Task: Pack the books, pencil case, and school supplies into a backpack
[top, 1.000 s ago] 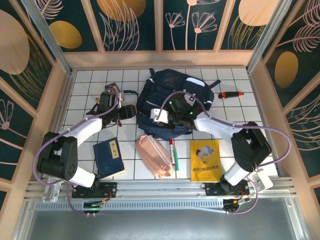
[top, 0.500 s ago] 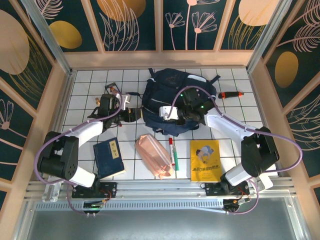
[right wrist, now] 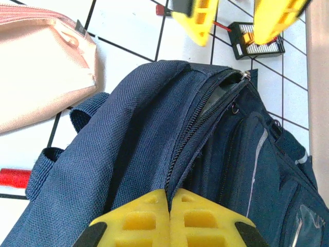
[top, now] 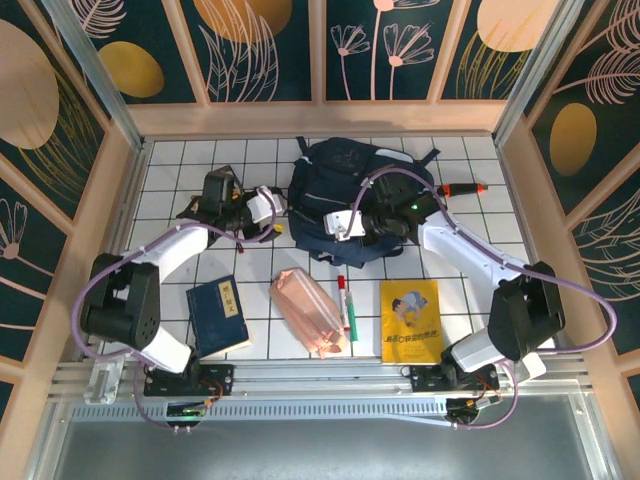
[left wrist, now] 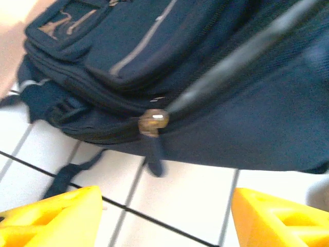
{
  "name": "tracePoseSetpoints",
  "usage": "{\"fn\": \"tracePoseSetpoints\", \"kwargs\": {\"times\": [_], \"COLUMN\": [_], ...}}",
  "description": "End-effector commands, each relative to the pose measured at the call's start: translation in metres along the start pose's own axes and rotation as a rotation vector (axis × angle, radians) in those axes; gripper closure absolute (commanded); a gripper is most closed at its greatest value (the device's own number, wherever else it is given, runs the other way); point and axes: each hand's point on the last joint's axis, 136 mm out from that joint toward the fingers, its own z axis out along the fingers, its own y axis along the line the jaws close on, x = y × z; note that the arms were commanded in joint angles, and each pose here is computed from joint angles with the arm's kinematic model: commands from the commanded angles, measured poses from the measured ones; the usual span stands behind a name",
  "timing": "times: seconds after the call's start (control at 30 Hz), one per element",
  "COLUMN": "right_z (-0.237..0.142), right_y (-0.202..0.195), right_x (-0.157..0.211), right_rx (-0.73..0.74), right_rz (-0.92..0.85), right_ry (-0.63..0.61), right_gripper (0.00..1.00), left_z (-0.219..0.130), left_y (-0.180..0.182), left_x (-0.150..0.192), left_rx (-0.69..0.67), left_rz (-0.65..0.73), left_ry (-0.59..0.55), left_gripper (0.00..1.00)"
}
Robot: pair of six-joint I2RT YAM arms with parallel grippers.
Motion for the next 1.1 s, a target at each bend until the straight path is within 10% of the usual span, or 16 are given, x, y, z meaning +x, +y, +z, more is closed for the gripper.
{"fn": "tracePoseSetpoints", "kwargs": {"times": [0.0, 0.63, 0.97, 1.07], "right_z": [-0.021, -0.025, -0.027, -0.026], "right_y": [-0.003, -0.001, -0.001, 0.000], "right_x": [-0.015, -0.016, -0.015, -0.014], "right_rx": [0.054, 0.079, 0.079, 0.076], "right_rz": [-0.066, -0.055, -0.057, -0.060], "right_ry": [-0.026, -0.036, -0.021, -0.015], "right_gripper": [1.00, 1.00, 1.00, 1.00], "left_z": [0.005, 0.038, 0.038, 0.033], "left_y": [0.018, -0.021, -0.018, -0.014], "left_x": [-0.002, -0.001, -0.009, -0.016], "left_rx": [-0.001, 0.211, 0.233, 0.217], "left_rz": [0.164, 0.012, 0.020, -0.009], "left_ry": [-0.003, -0.039, -0.060, -0.067], "left_gripper": [0.35, 0.48, 0.86, 0.66]}}
